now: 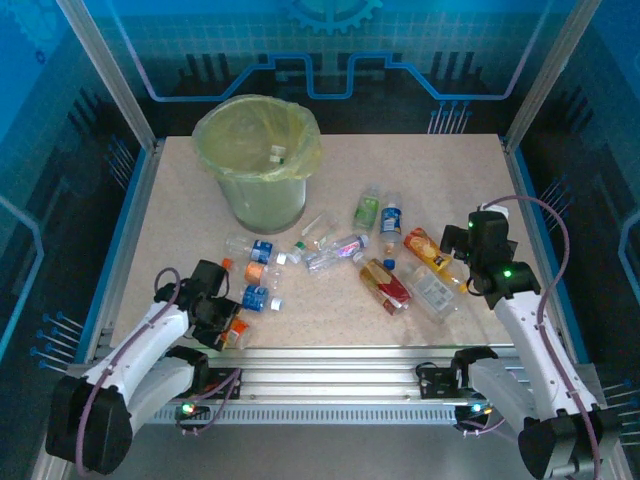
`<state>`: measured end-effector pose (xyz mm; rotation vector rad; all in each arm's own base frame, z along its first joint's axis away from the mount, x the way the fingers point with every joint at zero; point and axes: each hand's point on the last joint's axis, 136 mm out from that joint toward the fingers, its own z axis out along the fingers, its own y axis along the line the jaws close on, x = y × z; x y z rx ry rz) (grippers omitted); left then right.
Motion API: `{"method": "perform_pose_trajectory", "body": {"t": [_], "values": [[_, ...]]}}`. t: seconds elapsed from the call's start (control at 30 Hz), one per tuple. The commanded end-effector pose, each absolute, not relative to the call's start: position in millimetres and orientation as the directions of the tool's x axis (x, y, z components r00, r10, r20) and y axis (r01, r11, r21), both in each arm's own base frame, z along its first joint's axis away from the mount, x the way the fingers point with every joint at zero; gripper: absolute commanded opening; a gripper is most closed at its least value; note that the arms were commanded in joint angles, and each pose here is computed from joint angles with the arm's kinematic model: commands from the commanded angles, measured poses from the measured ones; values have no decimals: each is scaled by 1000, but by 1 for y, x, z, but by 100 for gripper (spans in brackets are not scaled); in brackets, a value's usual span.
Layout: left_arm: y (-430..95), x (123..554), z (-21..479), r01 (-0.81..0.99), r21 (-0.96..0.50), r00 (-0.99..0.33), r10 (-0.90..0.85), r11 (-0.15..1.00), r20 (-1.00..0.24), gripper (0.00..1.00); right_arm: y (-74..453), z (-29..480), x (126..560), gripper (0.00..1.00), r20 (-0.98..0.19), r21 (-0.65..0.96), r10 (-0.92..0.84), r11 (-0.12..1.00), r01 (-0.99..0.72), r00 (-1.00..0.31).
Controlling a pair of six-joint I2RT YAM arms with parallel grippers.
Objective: Put the plastic bottles in the bin
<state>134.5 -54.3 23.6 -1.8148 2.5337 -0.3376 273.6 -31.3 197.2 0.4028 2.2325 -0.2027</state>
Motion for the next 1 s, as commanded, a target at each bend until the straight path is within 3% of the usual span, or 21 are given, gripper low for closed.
{"method": "perform_pose_trajectory", "body": {"t": [0.0, 0.17, 0.5, 0.73, 0.97], "values": [[-50, 137, 22, -940, -186, -305, -948, 285, 90, 61, -38, 202, 268, 100, -775, -5, 238, 924, 383, -586], [-37, 147, 45, -934, -237, -280, -960, 269, 13, 51, -38, 203, 267, 100, -778, -3, 238, 924, 382, -582], [0, 174, 134, -874, -378, -241, -948, 306, -210, 48, -34, 205, 270, 100, -784, 17, 238, 931, 363, -573], [25, 237, 237, -703, -528, -243, -858, 477, -451, 48, -32, 208, 274, 100, -788, 20, 231, 936, 352, -570], [17, 309, 320, -441, -692, -144, -806, 571, -574, 46, -28, 213, 276, 100, -787, 49, 248, 938, 342, -565]]}}
